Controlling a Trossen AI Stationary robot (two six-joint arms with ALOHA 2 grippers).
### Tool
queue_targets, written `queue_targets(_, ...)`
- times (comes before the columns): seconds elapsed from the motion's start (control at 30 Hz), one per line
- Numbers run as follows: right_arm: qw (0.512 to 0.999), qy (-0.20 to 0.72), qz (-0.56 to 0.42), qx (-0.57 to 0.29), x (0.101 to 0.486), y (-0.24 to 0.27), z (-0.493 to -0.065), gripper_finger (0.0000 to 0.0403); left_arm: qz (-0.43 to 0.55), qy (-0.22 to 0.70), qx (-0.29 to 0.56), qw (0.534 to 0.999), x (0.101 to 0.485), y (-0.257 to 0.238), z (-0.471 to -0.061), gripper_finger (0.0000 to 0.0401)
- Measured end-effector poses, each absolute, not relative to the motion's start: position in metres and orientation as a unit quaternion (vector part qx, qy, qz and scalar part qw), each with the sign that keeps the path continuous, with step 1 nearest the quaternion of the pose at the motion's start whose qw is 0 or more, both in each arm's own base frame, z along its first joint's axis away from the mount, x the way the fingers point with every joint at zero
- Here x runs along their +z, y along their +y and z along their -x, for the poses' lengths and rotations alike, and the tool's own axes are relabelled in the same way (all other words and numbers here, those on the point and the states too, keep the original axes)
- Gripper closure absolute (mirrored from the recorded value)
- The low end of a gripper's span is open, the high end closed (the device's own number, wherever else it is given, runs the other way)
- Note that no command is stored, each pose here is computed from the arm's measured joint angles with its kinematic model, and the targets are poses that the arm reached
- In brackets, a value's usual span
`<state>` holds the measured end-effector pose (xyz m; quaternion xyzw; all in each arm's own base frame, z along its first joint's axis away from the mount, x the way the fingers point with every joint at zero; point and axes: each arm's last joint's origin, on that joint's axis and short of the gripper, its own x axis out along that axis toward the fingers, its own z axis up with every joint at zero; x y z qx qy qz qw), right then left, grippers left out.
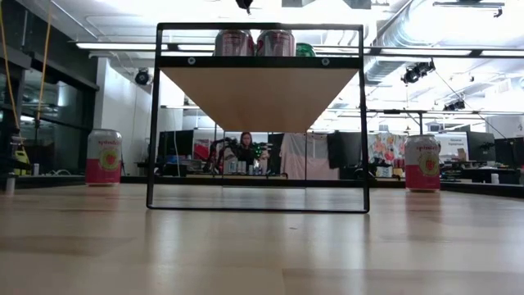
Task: Place canned beverage on shelf
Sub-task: Put the red silver soda can on the shelf
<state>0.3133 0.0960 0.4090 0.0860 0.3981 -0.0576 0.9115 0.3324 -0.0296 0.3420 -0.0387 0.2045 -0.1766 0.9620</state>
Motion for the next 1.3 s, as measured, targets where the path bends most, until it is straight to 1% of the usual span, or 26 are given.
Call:
queue_targets(0.1, 0.912, 0.396, -0.085, -0.059, 0.409, 0.096, -0.314, 0.0123, 0.033, 0.205, -0.173, 0.963, 0.342, -0.028, -0.333, 0.0234)
queue_targets(0.13, 0.913, 0.395, -0.085, -0.060, 0.409, 0.096, -0.314, 0.0123, 0.030, 0.205, -0.172, 0.963, 0.341, -0.028, -0.333, 0.0245)
queue_targets(0.27, 0.914, 0.394, -0.079, -0.058, 0.409, 0.096, -0.314, 0.0122, 0.014, 0.208, -0.157, 0.965, 0.342, -0.026, -0.330, 0.0246)
queue_targets(0.3, 0.915, 0.392, -0.078, -0.055, 0.410, 0.096, -0.315, 0.0115, 0.010, 0.211, -0.152, 0.965, 0.343, -0.024, -0.328, 0.0246)
queue_targets(0.4, 0.917, 0.386, -0.091, -0.047, 0.412, 0.095, -0.316, 0.0078, -0.001, 0.215, -0.136, 0.967, 0.350, -0.016, -0.318, 0.0246)
queue_targets(0.5, 0.912, 0.396, -0.098, -0.041, 0.412, 0.095, -0.312, 0.0046, -0.008, 0.226, -0.105, 0.968, 0.359, -0.009, -0.300, 0.0246)
queue_targets(0.6, 0.909, 0.402, -0.099, -0.039, 0.411, 0.095, -0.312, 0.0032, -0.022, 0.227, -0.069, 0.971, 0.373, -0.005, -0.277, 0.0246)
queue_targets(0.7, 0.911, 0.399, -0.099, -0.041, 0.413, 0.094, -0.310, 0.0029, -0.019, 0.217, -0.066, 0.974, 0.384, -0.005, -0.259, 0.0246)
queue_targets(0.77, 0.913, 0.394, -0.099, -0.036, 0.414, 0.094, -0.311, 0.0028, -0.008, 0.189, -0.082, 0.979, 0.388, -0.008, -0.248, 0.0246)
queue_targets(0.83, 0.920, 0.379, -0.096, -0.027, 0.416, 0.096, -0.313, 0.0027, 0.012, 0.142, -0.105, 0.984, 0.389, -0.013, -0.238, 0.0246)
queue_targets(0.93, 0.936, 0.342, -0.086, -0.009, 0.422, 0.097, -0.319, 0.0026, 0.070, 0.077, -0.166, 0.981, 0.373, -0.024, -0.227, 0.0246)
queue_targets(1.0, 0.947, 0.314, -0.070, 0.005, 0.427, 0.098, -0.322, 0.0026, 0.126, 0.034, -0.224, 0.966, 0.357, -0.032, -0.221, 0.0246)
queue_targets(1.07, 0.957, 0.286, -0.036, 0.023, 0.432, 0.099, -0.326, 0.0026, 0.190, -0.002, -0.290, 0.938, 0.344, -0.038, -0.216, 0.0246)
queue_targets(1.1, 0.961, 0.273, -0.011, 0.033, 0.434, 0.100, -0.327, 0.0026, 0.223, -0.010, -0.317, 0.922, 0.337, -0.041, -0.214, 0.0246)
queue_targets(1.17, 0.968, 0.243, 0.037, 0.053, 0.438, 0.101, -0.330, 0.0026, 0.289, 0.002, -0.354, 0.889, 0.323, -0.046, -0.211, 0.0247)
queue_targets(1.23, 0.973, 0.212, 0.069, 0.066, 0.444, 0.102, -0.333, 0.0025, 0.338, 0.032, -0.364, 0.867, 0.309, -0.050, -0.215, 0.0247)
queue_targets(1.3, 0.977, 0.182, 0.089, 0.070, 0.449, 0.101, -0.336, 0.0025, 0.355, 0.053, -0.361, 0.861, 0.301, -0.052, -0.220, 0.0247)
